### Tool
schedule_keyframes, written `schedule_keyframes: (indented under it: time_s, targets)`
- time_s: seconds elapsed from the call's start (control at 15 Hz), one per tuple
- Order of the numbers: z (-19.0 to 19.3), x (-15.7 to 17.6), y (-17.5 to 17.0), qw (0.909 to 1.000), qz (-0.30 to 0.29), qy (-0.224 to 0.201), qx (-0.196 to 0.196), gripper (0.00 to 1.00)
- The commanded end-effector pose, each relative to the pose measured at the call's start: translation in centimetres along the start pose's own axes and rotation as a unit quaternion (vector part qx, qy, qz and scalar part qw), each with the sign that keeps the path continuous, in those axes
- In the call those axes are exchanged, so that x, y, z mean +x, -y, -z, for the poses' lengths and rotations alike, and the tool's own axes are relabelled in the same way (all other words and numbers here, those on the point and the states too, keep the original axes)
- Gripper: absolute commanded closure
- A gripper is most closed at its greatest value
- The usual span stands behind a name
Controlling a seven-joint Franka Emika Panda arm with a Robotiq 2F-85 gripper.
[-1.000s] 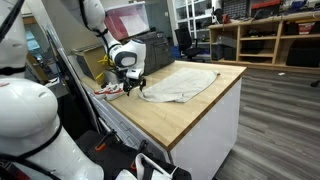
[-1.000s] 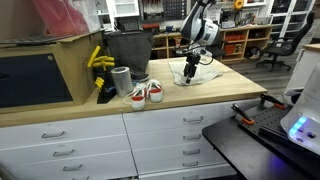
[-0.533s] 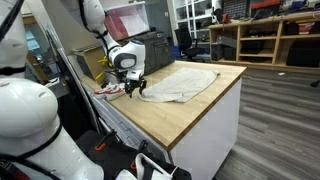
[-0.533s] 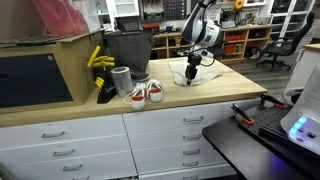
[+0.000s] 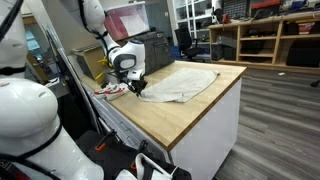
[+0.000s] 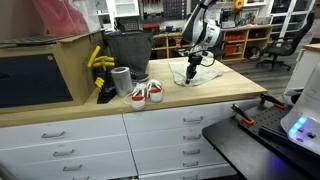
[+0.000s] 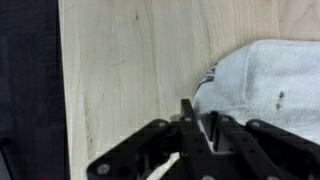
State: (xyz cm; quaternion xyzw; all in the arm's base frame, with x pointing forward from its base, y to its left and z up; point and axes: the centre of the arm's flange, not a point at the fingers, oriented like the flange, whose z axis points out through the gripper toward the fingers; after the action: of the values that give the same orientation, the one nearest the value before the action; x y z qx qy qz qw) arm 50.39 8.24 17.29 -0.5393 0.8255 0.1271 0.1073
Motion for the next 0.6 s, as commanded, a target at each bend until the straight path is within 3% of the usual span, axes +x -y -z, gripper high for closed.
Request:
schedule_keyframes:
  time_s: [0.0, 0.53]
  targets:
    - [1.5, 0.2, -0.8, 0.9997, 0.003, 0.011, 0.024, 1.0]
    - [5.4, -0.6, 3.2, 0.9984, -0.011, 0.03, 0.047, 0.99]
